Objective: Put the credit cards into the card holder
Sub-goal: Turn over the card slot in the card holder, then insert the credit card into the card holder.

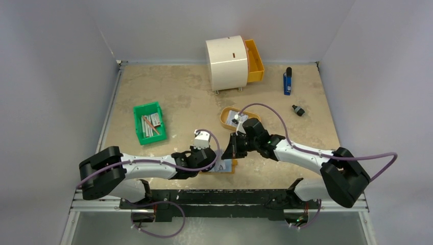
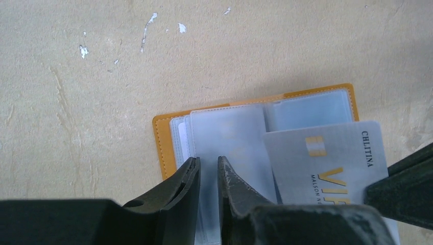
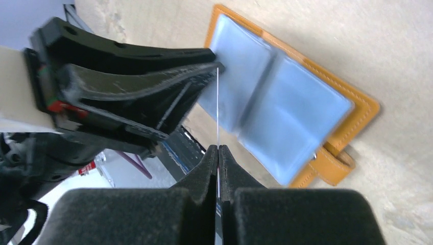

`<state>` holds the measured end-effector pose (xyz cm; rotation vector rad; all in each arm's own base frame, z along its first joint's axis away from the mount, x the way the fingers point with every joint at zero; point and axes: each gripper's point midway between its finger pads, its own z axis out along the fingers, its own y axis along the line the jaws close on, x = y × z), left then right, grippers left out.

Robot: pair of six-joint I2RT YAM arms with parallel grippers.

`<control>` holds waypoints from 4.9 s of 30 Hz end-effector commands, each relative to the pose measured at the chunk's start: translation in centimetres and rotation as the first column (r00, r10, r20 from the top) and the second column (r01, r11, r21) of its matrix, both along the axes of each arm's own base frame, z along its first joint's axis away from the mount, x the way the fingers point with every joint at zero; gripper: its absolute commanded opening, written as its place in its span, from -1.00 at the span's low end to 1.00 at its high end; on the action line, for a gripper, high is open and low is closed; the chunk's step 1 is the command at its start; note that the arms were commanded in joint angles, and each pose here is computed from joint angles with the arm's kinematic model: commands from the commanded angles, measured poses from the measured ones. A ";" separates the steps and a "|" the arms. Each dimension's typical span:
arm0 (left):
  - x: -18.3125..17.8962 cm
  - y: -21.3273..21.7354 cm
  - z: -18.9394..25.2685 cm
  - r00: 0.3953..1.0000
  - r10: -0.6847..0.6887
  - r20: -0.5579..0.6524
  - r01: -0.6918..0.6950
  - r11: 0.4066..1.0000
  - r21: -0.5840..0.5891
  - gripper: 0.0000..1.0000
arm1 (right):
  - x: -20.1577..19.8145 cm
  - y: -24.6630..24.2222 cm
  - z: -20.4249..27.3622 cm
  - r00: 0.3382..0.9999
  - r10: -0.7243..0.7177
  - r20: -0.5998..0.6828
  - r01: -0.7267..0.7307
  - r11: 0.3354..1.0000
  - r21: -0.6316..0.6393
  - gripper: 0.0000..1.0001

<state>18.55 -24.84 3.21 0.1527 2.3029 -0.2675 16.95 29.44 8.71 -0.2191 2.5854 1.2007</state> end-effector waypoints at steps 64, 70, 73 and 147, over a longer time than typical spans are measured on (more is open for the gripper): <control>-1.0 1.2 -0.6 0.998 0.040 -0.051 -0.041 0.999 -0.018 -0.69 | -1.5 -0.6 -3.1 0.986 -0.031 -0.165 0.044 0.996 0.076 -1.00; -1.1 1.4 -0.6 0.998 0.043 -0.052 -0.044 0.999 -0.014 -0.69 | -1.4 -0.6 -3.4 0.984 -0.039 -0.171 0.052 0.996 0.073 -1.00; -1.2 1.6 -0.7 0.998 0.044 -0.052 -0.045 0.999 -0.012 -0.69 | -1.5 -0.7 -3.7 0.983 -0.037 -0.180 0.051 0.996 0.069 -1.00; -1.4 1.9 -0.3 0.997 0.047 -0.056 -0.048 0.999 -0.022 -0.71 | 2.5 0.6 -4.5 0.988 -0.126 -0.087 0.133 0.987 0.090 -1.00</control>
